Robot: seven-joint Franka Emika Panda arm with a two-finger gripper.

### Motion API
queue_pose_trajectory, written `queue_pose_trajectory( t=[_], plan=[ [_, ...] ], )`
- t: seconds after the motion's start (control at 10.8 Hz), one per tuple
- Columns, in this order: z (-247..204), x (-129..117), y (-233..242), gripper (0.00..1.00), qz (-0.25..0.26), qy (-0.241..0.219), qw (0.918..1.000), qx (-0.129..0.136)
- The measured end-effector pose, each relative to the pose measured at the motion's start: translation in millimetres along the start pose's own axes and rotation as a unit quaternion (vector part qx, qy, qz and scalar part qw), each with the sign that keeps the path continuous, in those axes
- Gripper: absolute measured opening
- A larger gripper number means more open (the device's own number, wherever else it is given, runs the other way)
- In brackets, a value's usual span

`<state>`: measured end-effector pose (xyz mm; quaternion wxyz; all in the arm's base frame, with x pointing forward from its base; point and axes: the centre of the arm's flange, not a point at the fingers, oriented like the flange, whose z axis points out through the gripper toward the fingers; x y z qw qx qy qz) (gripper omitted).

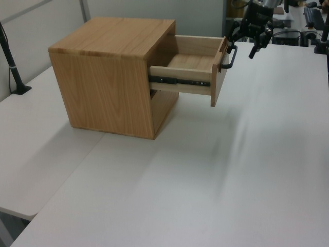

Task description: Open the drawer by sliding it

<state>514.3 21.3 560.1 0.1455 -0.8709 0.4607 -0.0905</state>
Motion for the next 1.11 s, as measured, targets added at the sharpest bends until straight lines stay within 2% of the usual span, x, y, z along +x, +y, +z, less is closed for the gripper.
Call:
queue_pose_trajectory(
  t=[0.09,0.18,0.28,0.37,0.46,0.65,0.74,0.83,1.11],
  plan=[
    [-2.3,-2.8,2.4,1.00,-0.041,-0.012,0.9990,-0.014],
    [-6.2,-5.4,5.8,1.00,-0.099,-0.030,0.9942,-0.032],
    [-12.7,-3.9,10.0,1.00,-0.158,-0.048,0.9853,-0.046],
    [-23.3,2.2,14.6,1.00,-0.221,-0.062,0.9717,-0.054],
    [-36.2,8.8,19.0,1.00,-0.291,-0.074,0.9520,-0.061],
    [-65.5,24.8,24.6,1.00,-0.429,-0.073,0.8964,-0.081],
    [-74.2,34.3,23.4,1.00,-0.470,-0.066,0.8754,-0.090],
    [-75.9,44.6,19.3,1.00,-0.485,-0.060,0.8673,-0.097],
    [-72.5,69.4,6.4,1.00,-0.480,-0.084,0.8650,-0.121]
  ],
)
